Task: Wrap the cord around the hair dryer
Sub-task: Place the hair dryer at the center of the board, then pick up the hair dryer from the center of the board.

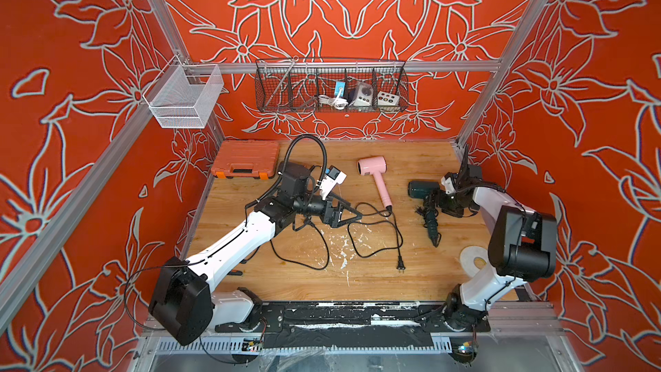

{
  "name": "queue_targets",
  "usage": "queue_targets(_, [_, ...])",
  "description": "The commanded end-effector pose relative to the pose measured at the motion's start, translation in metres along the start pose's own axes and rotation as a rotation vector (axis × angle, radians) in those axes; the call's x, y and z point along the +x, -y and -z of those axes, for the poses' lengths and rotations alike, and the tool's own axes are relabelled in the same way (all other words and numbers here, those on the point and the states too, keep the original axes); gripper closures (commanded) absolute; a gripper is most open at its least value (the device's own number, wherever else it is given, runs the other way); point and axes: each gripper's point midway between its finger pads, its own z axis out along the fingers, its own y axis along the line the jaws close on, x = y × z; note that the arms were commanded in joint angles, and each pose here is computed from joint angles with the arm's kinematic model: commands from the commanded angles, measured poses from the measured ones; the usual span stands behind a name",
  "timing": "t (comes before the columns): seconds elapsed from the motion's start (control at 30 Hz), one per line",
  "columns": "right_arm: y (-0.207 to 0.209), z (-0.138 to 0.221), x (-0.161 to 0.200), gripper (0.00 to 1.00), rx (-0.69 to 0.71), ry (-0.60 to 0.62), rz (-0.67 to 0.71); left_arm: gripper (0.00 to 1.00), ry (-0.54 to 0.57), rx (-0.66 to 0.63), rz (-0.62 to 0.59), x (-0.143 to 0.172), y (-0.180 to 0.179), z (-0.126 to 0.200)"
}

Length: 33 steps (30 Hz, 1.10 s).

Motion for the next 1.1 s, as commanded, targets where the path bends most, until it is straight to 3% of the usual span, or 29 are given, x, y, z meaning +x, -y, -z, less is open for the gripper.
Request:
queue_targets(0.0, [-0.005, 0.024, -0.015, 0.14, 0.029, 0.066, 0.017, 0.00, 0.023, 0.016, -0.028, -0.006, 0.007, 0.005])
queue_targets(0.3, [-0.044, 0.050, -0.015, 0.09, 0.011, 0.131, 0.128, 0.00, 0.037, -0.109, 0.012, -0.001, -0.015, 0.011])
queue_targets(0.53, [-0.122, 0.050, 0.005, 0.03, -0.021, 0.107, 0.405, 0.00, 0.068, -0.285, 0.066, 0.012, -0.044, 0.032])
queue_targets(0.83, [-0.167, 0.000, -0.003, 0.01, -0.009, -0.007, 0.549, 0.00, 0.065, -0.361, 0.084, 0.021, -0.050, 0.051])
queue_targets(1.07, [-0.174, -0.051, -0.019, 0.03, 0.102, -0.121, 0.598, 0.00, 0.073, -0.367, 0.089, 0.020, -0.051, 0.055])
